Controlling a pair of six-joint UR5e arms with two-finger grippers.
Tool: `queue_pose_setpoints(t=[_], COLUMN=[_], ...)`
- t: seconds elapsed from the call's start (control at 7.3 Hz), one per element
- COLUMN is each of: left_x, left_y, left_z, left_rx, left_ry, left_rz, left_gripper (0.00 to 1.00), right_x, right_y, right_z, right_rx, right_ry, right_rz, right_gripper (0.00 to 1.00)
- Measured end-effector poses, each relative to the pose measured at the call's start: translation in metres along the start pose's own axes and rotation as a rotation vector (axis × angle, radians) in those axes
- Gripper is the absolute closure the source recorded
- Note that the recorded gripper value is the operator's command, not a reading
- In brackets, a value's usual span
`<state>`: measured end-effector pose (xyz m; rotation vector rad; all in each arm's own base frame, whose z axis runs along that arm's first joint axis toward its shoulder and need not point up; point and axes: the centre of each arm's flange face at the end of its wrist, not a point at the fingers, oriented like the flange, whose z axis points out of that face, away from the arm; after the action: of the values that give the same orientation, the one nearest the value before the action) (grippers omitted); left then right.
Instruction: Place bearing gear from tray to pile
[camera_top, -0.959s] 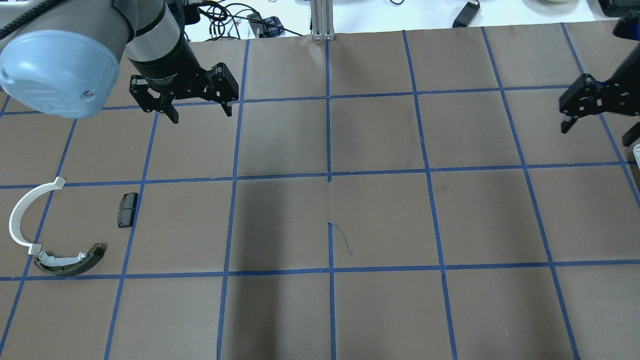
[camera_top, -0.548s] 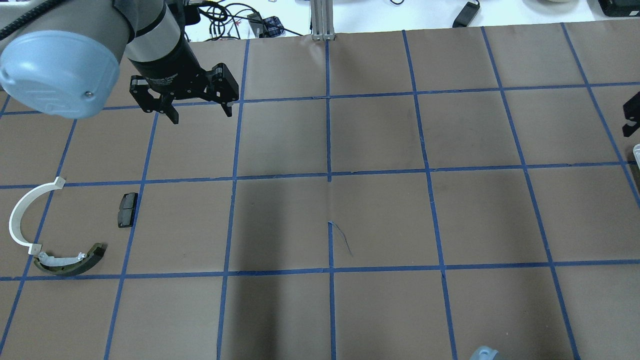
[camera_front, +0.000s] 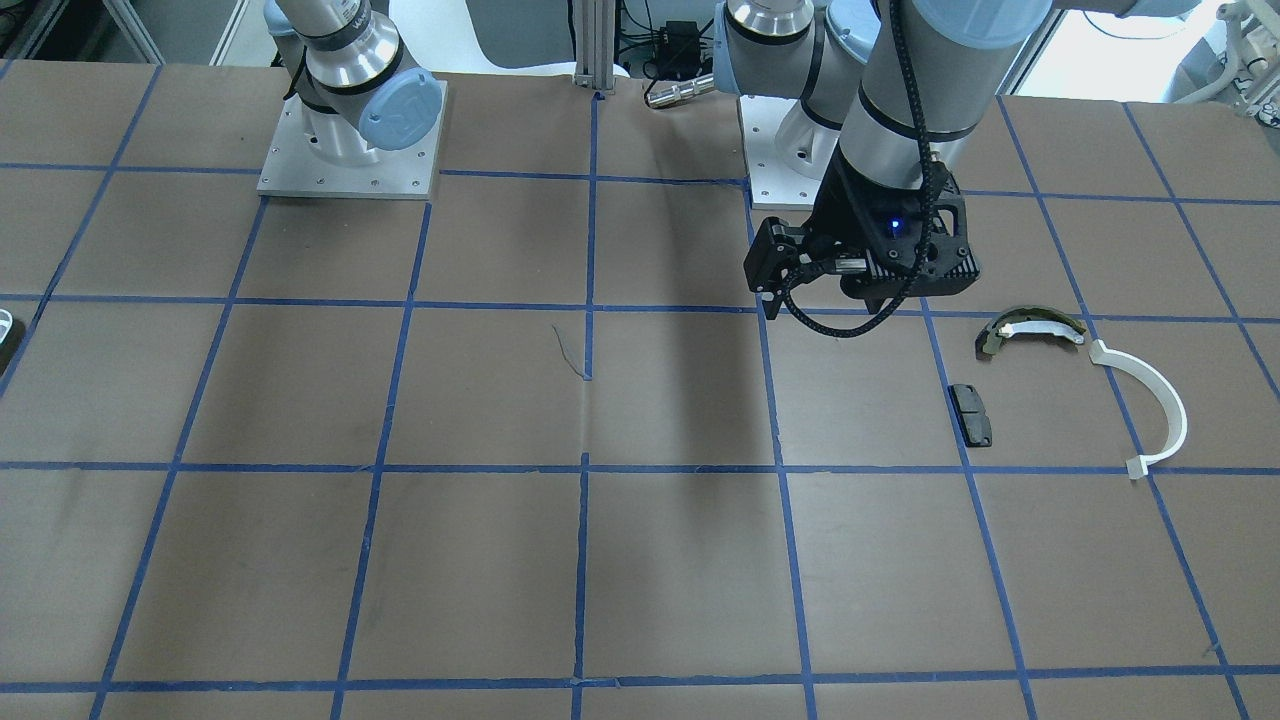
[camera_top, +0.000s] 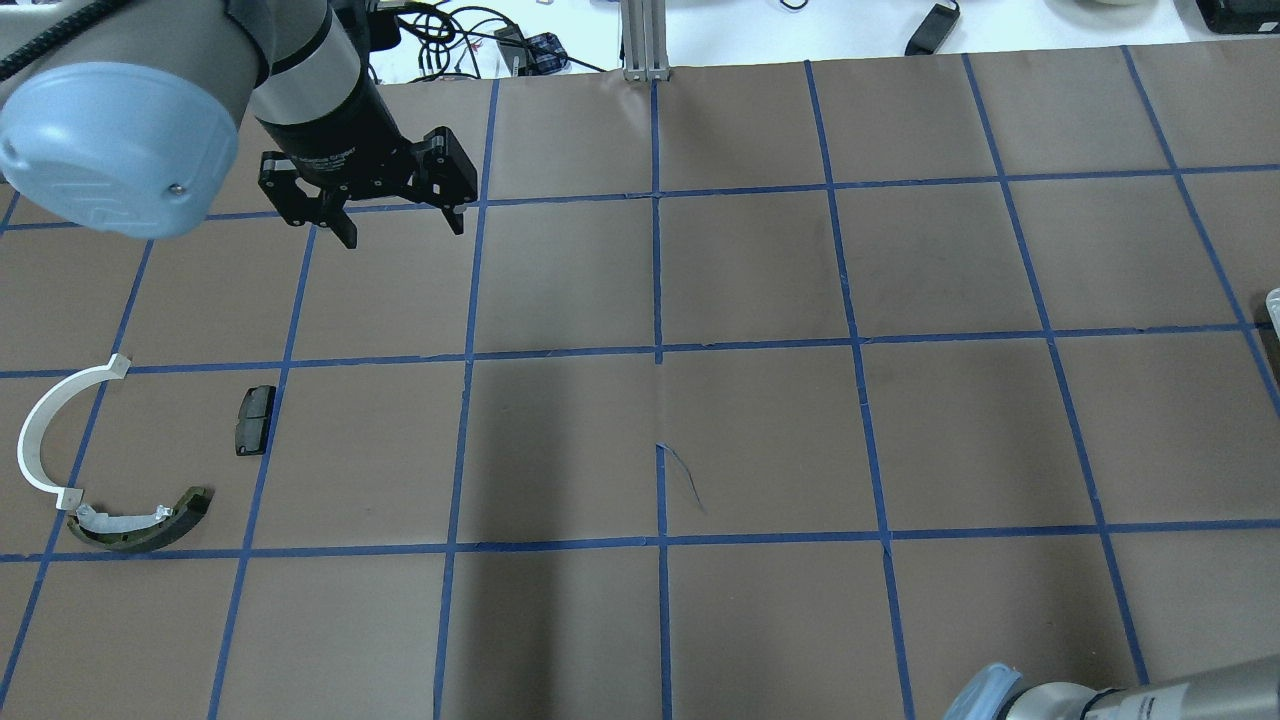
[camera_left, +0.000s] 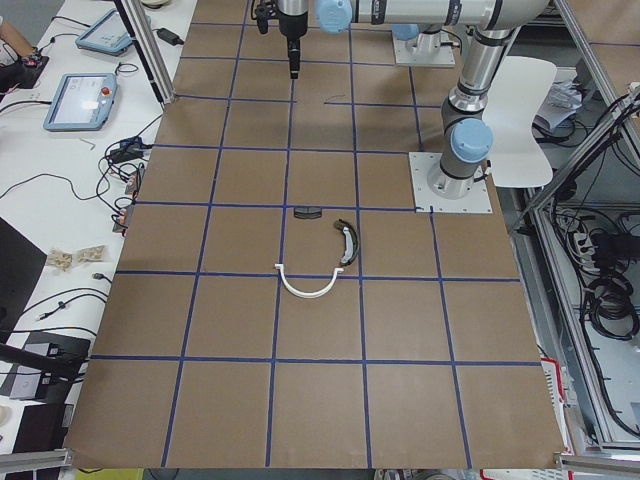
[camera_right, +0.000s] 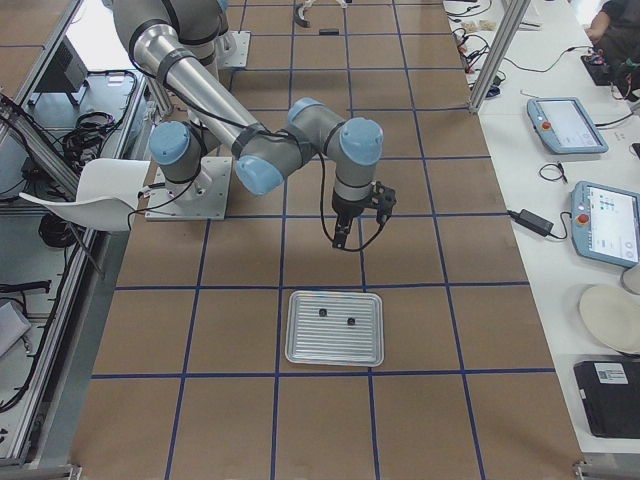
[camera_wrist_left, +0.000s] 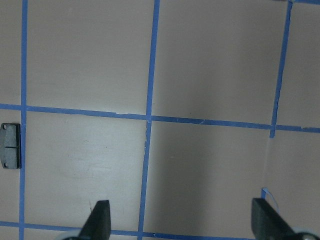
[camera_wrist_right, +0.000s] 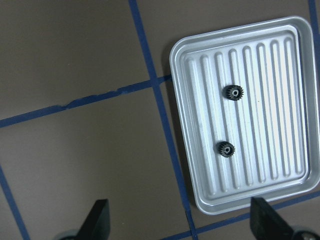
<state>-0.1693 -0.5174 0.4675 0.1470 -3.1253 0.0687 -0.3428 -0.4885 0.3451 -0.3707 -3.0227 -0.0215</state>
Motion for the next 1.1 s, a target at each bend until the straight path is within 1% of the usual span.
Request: queue_pose_setpoints(t=[0.14,0.27,0.55,0.82,0.96,1.1], left_x=[0.0,0.0,0.0,0.0,0.0,0.0], left_y=[0.0,0.0,-0.001,-0.001,-0.001,-0.001], left_z=[0.0,0.0,0.0,0.0,0.0,0.0], left_rx=[0.0,0.0,0.0,0.0,-0.001,-0.001], left_ry=[0.0,0.001,0.001,0.001,0.001,0.001], left_rz=[0.001,0.001,0.0,0.0,0.0,0.0], left_gripper=[0.0,0.0,0.0,0.0,0.0,0.0], right_x=[0.016,0.034,0.068,0.085,0.088,0.089], right_y=[-0.008,-0.015,-0.031,-0.049,-0.054,-0.058], right_z=[0.018,0.035,0.075,0.109,0.123,0.138], right_rx=[0.018,0.022,0.001,-0.021,-0.033,-0.046], right_ry=[0.014,0.017,-0.004,-0.022,-0.032,-0.043], right_rz=[-0.008,-0.009,-0.003,-0.01,-0.009,-0.005], right_gripper=[0.0,0.0,0.0,0.0,0.03,0.04])
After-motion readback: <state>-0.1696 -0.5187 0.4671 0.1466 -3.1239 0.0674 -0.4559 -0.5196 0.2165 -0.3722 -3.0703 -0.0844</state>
